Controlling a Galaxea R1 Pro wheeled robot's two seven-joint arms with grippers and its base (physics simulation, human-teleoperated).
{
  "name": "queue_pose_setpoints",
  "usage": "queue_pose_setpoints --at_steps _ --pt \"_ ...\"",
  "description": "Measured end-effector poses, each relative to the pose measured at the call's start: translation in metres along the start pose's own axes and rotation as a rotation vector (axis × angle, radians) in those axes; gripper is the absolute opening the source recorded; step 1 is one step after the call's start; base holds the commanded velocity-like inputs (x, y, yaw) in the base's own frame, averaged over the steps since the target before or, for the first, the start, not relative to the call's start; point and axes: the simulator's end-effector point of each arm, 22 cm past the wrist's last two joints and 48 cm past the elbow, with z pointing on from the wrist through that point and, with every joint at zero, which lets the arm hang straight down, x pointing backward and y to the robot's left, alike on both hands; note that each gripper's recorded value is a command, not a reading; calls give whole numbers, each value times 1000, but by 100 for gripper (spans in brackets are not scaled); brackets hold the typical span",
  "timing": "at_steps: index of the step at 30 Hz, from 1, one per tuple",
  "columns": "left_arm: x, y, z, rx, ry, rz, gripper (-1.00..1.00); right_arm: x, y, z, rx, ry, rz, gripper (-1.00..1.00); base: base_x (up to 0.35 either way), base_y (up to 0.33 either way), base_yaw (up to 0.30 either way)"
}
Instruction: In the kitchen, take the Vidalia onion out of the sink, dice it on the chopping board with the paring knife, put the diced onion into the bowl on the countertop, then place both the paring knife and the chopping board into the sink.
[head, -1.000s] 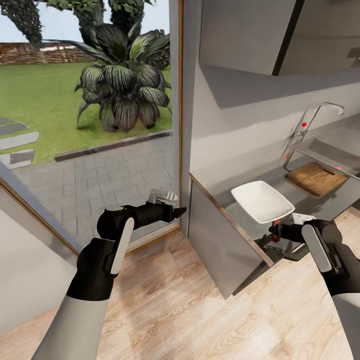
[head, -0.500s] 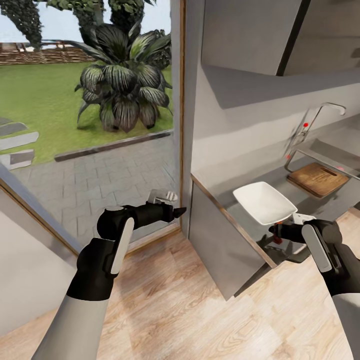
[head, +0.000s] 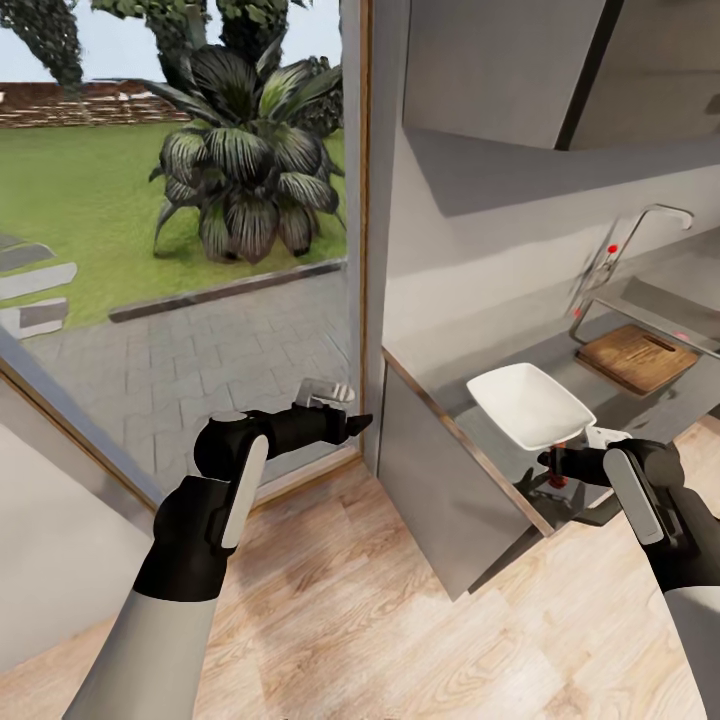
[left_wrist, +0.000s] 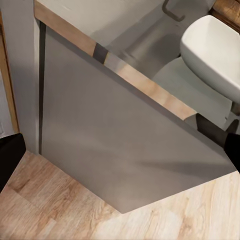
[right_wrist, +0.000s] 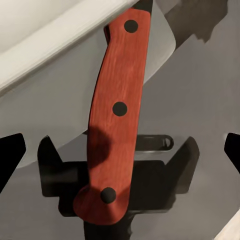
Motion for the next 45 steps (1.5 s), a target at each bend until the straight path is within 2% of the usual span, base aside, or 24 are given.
queue_pose_setpoints --at_steps 45 --pt "7 3 5 0 12 -9 100 6 0 7 3 14 -2 100 0 0 0"
